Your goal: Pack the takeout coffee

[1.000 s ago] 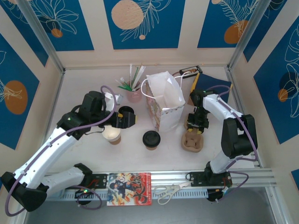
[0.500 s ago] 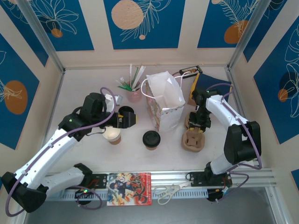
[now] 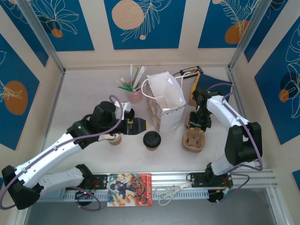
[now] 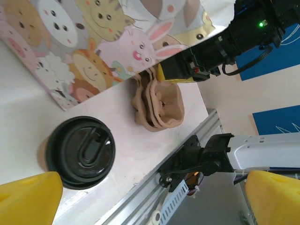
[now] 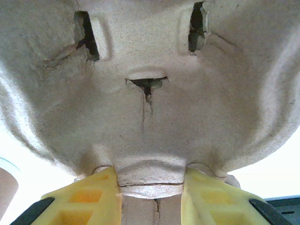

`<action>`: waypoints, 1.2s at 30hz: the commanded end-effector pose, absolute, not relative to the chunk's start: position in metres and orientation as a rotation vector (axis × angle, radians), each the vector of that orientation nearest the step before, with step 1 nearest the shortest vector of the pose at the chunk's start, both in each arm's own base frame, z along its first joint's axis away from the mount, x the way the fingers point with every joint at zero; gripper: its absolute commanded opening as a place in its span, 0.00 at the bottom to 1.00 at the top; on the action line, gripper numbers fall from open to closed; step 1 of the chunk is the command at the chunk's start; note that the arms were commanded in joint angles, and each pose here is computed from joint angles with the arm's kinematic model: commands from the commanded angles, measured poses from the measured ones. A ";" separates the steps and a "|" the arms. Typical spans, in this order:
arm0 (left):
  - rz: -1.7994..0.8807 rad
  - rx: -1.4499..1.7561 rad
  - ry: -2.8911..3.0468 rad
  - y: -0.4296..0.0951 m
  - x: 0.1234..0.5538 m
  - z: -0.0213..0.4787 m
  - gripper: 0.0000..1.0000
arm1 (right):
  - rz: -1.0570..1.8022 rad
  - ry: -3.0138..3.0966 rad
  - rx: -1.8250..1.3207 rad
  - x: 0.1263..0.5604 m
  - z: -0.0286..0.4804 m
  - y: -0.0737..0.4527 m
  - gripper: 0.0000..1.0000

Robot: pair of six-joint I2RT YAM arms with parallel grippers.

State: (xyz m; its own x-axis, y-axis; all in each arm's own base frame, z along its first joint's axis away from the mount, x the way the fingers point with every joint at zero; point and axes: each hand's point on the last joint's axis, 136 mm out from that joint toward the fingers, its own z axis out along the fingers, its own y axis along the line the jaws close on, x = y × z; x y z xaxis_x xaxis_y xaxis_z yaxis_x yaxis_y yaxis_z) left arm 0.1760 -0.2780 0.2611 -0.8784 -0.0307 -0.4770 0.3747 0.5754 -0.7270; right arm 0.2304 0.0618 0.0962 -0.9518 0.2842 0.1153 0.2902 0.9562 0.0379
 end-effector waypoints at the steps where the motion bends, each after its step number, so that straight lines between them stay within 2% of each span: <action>1: -1.222 0.176 2.339 -0.291 0.181 0.258 1.00 | -0.106 -2.988 -0.451 0.227 0.093 0.065 0.33; 15: -1.249 0.151 2.341 -0.396 0.160 0.232 0.99 | -0.168 -2.992 -0.445 0.230 0.085 0.070 0.33; 20: -1.301 0.136 2.381 -0.436 0.153 0.214 0.91 | -0.189 -2.987 -0.441 0.232 0.083 0.072 0.33; 22: -1.318 0.153 2.399 -0.452 0.151 0.208 0.84 | -0.193 -2.985 -0.434 0.234 0.082 0.072 0.33; 30: -1.334 0.113 2.486 -0.488 0.149 0.165 0.74 | -0.209 -2.992 -0.424 0.235 0.084 0.071 0.33; 36: -1.317 0.062 2.517 -0.497 0.154 0.147 0.74 | -0.234 -2.988 -0.419 0.236 0.083 0.073 0.33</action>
